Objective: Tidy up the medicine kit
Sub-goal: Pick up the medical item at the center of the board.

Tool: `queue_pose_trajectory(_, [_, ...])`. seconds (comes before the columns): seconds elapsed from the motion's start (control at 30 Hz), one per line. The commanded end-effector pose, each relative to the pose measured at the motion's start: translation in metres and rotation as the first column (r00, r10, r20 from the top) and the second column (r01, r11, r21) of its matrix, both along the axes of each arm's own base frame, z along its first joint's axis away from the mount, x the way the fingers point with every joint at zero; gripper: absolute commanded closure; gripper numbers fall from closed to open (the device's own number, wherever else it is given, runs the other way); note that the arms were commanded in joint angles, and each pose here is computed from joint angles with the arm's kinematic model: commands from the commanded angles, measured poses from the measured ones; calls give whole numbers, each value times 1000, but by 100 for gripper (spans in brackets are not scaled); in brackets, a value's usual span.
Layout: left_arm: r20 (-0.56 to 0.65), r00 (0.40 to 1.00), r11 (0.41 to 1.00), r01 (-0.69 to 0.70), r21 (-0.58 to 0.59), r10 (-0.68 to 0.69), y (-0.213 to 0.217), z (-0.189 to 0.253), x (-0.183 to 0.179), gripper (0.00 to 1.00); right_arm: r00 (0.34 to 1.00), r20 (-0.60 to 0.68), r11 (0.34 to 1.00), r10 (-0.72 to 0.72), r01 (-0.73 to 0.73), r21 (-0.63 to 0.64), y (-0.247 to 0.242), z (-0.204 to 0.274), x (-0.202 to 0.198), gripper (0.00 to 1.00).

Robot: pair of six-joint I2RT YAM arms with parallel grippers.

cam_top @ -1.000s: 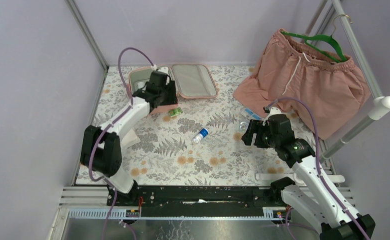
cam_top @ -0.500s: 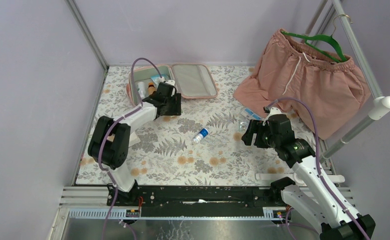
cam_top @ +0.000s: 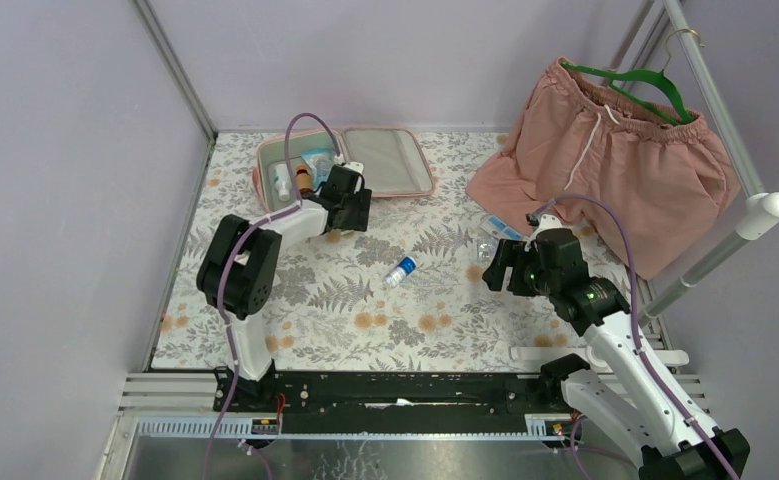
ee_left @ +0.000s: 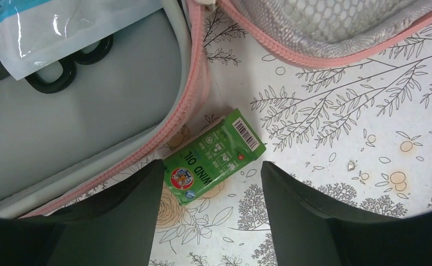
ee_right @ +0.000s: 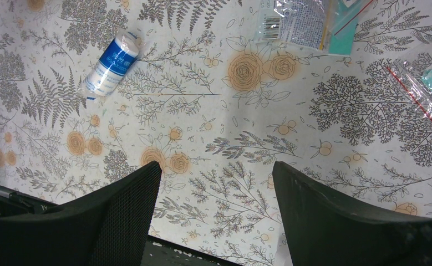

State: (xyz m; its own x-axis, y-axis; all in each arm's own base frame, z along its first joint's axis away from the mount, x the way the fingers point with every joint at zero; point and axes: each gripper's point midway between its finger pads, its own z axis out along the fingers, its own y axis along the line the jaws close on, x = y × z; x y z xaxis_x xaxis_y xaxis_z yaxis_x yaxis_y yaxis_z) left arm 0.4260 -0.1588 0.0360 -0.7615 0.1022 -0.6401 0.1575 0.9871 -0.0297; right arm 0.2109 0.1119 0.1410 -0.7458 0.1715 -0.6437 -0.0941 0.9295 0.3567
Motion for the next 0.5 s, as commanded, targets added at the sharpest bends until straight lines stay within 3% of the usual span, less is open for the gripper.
queue_pose_trajectory(0.0, [63,998,1000,14,13,-15,-6,8,16,27,999,25,1000,25,-25,7,4,4,3,18])
queue_pose_trajectory(0.47, [1,1000,998,30,-61,-30,-35,3,-25,28,999,26,1000,24,-24,7,4,4,4,18])
